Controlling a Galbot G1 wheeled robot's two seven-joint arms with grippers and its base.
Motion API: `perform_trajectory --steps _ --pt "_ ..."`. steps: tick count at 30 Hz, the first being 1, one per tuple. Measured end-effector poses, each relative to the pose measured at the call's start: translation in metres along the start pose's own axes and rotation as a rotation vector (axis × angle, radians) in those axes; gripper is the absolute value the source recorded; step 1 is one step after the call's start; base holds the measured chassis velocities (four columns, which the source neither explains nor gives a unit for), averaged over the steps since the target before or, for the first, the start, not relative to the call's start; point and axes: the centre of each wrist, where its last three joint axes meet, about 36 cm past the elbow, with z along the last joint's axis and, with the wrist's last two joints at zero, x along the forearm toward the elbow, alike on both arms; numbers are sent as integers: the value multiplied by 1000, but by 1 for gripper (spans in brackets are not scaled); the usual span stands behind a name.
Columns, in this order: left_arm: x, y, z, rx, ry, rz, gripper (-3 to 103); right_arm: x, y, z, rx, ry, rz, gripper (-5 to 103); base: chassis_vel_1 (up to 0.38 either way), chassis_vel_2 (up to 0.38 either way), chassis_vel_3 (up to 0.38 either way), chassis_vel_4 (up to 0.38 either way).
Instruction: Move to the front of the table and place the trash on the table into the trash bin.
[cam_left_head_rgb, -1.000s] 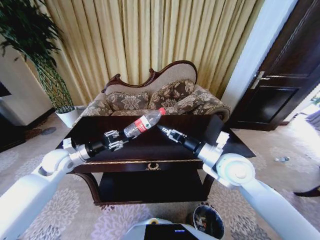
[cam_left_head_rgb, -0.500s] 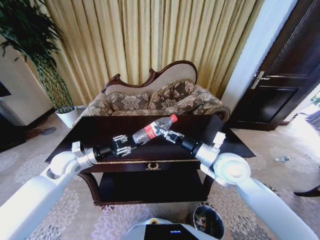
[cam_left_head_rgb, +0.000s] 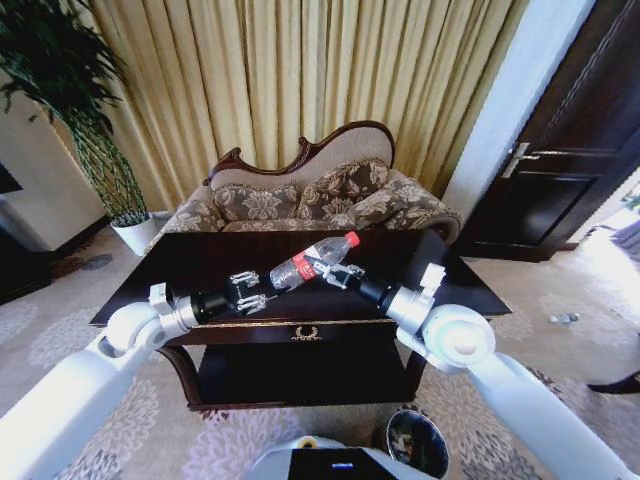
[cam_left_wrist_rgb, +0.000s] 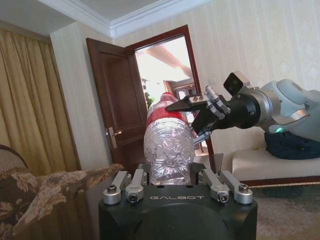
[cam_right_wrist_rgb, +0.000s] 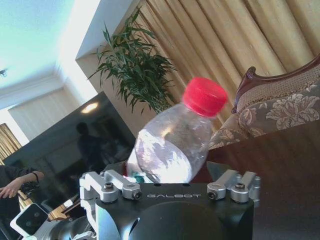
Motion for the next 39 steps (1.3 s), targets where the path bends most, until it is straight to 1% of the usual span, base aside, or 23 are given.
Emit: perform_trajectory --steps 3,6,7,10,12,13,15,17,20,21,23,25,26,28,29,30,32,33,34,35,37,38,39 --pt "0 0 1 1 -2 -1 38 -2 0 1 -1 0 8 85 0 0 0 0" --pt "0 0 2 1 -4 -2 37 -2 0 2 -2 0 10 68 0 0 0 0" --pt "-1 -1 4 -1 -6 0 37 -1 0 2 0 0 14 60 0 0 0 0" --pt "-2 -1 4 0 -6 -1 37 0 0 2 1 0 16 57 0 0 0 0" --pt "-3 -2 5 -3 -7 -7 37 1 -1 2 5 -2 23 50 0 0 0 0" --pt "-3 -2 5 -3 -7 -7 37 1 -1 2 5 -2 23 50 0 0 0 0" --pt "-4 -5 6 -2 -5 -17 37 2 -1 3 5 -5 28 44 0 0 0 0" --pt "-4 -6 6 1 -6 -20 36 3 -1 3 5 -7 31 41 0 0 0 0" --pt "-3 -7 4 -1 -7 -33 52 5 -3 2 11 -14 49 36 0 0 0 0" --pt "-3 -7 4 -1 -7 -33 52 5 -3 2 11 -14 49 36 0 0 0 0" --pt "-1 -7 1 0 -1 -40 62 5 -4 1 10 -19 53 30 0 0 0 0" --pt "1 -6 1 2 4 -44 62 5 -4 1 10 -21 52 27 0 0 0 0" --pt "4 -6 -1 4 9 -53 74 5 -4 0 10 -31 54 26 0 0 0 0" --pt "5 -6 -2 4 10 -61 74 5 -5 0 12 -38 57 26 0 0 0 0" --pt "7 -5 -4 4 8 -81 85 6 -6 -2 16 -48 64 26 0 0 0 0" --pt "7 -5 -4 4 8 -81 85 6 -6 -2 16 -48 64 26 0 0 0 0" --pt "10 -5 -10 25 -3 -143 94 5 -11 -5 20 -77 81 26 0 0 0 0" --pt "11 -5 -13 47 -13 -204 98 3 -14 -7 24 -99 92 26 0 0 0 0" --pt "11 -5 -13 47 -13 -204 98 3 -14 -7 24 -99 92 26 0 0 0 0" --pt "11 -5 -15 59 -22 -238 98 2 -15 -9 29 -110 102 26 0 0 0 0" --pt "11 -5 -25 105 -64 -381 100 0 -22 -16 60 -144 158 26 0 0 0 0" --pt "11 -5 -25 105 -64 -381 100 0 -22 -16 60 -144 158 26 0 0 0 0" --pt "12 -4 -28 114 -73 -424 100 0 -24 -18 78 -155 178 26 0 0 0 0"
